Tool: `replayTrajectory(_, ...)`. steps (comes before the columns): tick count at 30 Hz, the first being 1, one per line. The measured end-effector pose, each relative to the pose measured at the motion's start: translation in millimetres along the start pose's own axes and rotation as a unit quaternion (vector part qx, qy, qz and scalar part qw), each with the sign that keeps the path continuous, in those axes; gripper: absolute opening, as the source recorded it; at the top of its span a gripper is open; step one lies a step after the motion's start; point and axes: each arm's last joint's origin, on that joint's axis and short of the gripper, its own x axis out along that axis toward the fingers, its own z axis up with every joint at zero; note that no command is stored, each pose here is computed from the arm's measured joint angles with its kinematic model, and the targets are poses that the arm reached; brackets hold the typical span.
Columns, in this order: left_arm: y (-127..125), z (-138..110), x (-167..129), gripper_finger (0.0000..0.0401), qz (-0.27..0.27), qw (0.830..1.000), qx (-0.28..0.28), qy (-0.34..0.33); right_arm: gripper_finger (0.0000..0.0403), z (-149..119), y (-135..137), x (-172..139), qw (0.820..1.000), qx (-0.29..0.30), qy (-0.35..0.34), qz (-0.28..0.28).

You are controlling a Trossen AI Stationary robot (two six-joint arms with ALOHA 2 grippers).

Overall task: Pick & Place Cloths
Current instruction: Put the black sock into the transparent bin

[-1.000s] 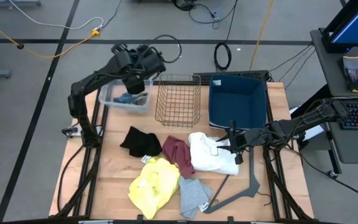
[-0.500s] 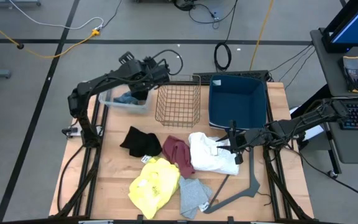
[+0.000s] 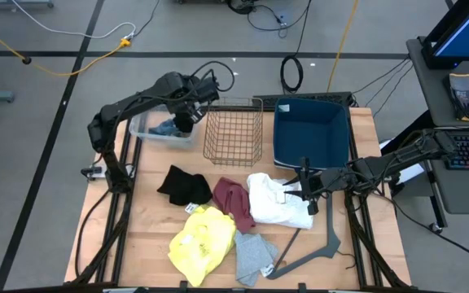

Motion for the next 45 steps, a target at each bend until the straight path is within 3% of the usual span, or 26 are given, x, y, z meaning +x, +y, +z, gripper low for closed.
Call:
replayTrajectory(15,22.8,4.5,21.9,0.0,-0.063,0.994,-0.069,0.059,0.01,0.0,0.0,0.0,1.0,0.0,0.0,0.0)
replayTrajectory(32,15.6,-32.8,104.4,0.0,-0.034,0.969,-0.068,0.234,0.01,0.1,0.0,-0.1,1.0,0.0,0.0,0.0)
replayTrajectory(45,20.9,-37.7,115.5,0.0003,-0.022,0.963,-0.087,0.254,0.01,0.1,0.0,0.0,1.0,0.0,0.0,0.0)
